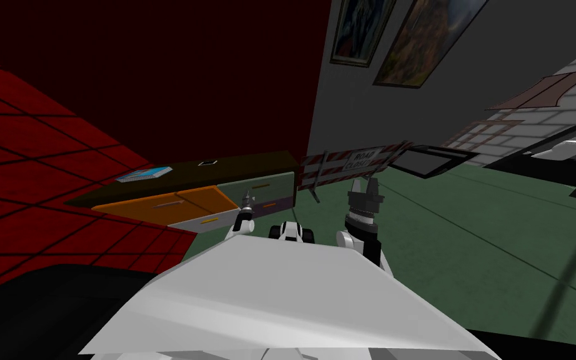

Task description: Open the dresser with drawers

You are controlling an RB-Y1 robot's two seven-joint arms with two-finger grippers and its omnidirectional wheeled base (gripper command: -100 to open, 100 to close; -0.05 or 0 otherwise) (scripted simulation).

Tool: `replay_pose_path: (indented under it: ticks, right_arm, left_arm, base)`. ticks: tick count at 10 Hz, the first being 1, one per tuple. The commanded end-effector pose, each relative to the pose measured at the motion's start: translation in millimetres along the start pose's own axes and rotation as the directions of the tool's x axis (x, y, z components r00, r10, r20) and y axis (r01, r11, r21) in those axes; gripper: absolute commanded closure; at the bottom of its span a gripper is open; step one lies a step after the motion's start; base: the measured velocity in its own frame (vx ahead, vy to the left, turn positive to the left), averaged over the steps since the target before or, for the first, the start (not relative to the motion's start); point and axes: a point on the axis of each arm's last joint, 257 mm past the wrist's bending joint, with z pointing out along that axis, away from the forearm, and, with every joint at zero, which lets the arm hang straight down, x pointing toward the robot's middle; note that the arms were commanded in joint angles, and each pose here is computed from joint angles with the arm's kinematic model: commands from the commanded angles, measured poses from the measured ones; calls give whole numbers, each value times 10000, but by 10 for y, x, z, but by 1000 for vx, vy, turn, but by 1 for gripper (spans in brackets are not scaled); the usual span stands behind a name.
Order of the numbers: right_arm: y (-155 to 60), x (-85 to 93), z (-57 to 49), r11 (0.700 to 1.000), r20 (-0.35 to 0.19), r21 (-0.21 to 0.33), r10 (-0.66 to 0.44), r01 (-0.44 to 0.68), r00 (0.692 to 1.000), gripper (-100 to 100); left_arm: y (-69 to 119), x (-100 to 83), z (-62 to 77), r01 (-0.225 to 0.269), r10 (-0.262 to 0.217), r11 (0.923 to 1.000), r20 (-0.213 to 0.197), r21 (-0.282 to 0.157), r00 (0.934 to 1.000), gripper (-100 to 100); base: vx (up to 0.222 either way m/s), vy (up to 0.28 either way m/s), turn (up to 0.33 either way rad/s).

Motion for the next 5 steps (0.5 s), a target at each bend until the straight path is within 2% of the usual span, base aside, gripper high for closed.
replay_pose_path:
  ticks: [1, 3, 4, 5]
  right_arm:
    - [0, 0, 0, 10000, 0, 0, 0, 0, 10000, 0]
    - [0, 0, 0, 10000, 0, -1, 1, -1, 10000, 0]
    - [0, 0, 0, 10000, 0, -1, 1, -1, 10000, 0]
    - [0, 0, 0, 10000, 0, 1, -1, 1, 10000, 0]
  left_arm:
    - [-74, -120, 54, -567, 567, 9984, -174, 36, 9982, -100]
    - [-119, -199, 92, -935, 936, 9956, -276, 39, 9952, -100]
    - [-118, -175, 107, -795, 795, 9968, -195, -26, 9966, -100]
    - [-172, -227, 142, -1039, 1038, 9946, -250, -3, 9943, -100]
  base:
    - [27, 6, 0]
    - [21, 1, -1]
    - [110, 20, -2]
    - [158, 14, -6]
